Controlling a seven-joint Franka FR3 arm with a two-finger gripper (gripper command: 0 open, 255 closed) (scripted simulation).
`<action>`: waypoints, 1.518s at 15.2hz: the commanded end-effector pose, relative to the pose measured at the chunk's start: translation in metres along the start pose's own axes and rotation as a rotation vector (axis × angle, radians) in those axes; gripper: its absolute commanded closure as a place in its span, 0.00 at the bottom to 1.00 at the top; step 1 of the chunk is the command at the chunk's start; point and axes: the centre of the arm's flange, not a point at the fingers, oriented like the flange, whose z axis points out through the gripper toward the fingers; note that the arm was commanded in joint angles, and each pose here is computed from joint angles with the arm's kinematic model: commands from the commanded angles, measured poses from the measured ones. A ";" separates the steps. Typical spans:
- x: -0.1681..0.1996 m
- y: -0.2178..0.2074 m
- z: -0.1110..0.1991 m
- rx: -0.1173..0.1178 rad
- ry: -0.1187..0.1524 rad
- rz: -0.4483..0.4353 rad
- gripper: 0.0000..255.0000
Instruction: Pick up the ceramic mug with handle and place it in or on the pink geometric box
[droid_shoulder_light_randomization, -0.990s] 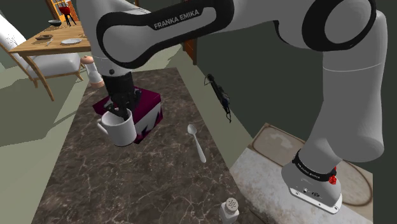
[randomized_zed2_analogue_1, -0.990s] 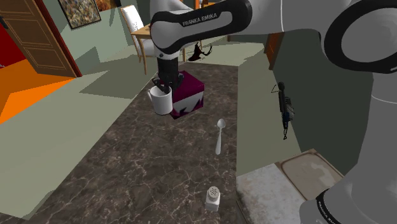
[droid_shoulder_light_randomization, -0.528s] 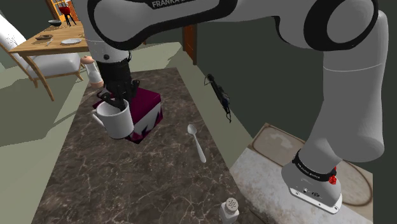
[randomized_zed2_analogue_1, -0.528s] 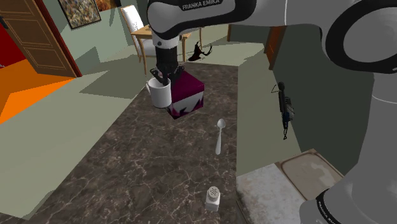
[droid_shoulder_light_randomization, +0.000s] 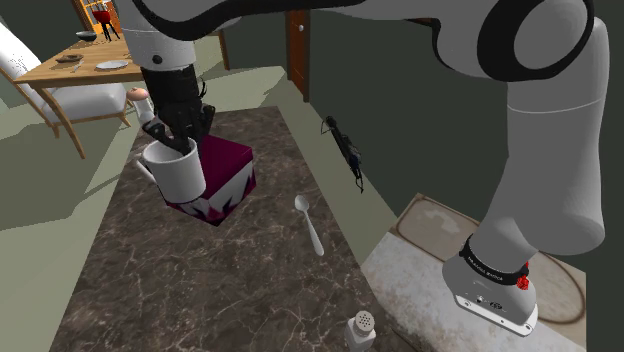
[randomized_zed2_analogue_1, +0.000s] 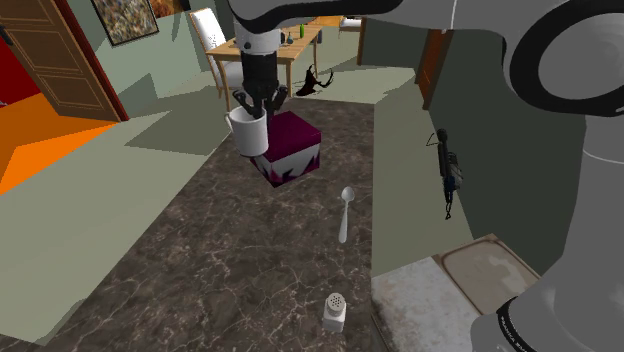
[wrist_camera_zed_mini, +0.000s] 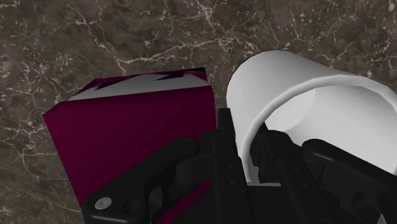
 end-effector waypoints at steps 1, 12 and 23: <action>-0.001 -0.002 -0.011 0.000 0.000 0.000 1.00; 0.023 0.057 -0.055 0.000 0.000 0.000 1.00; 0.061 0.155 -0.065 0.000 0.000 0.000 1.00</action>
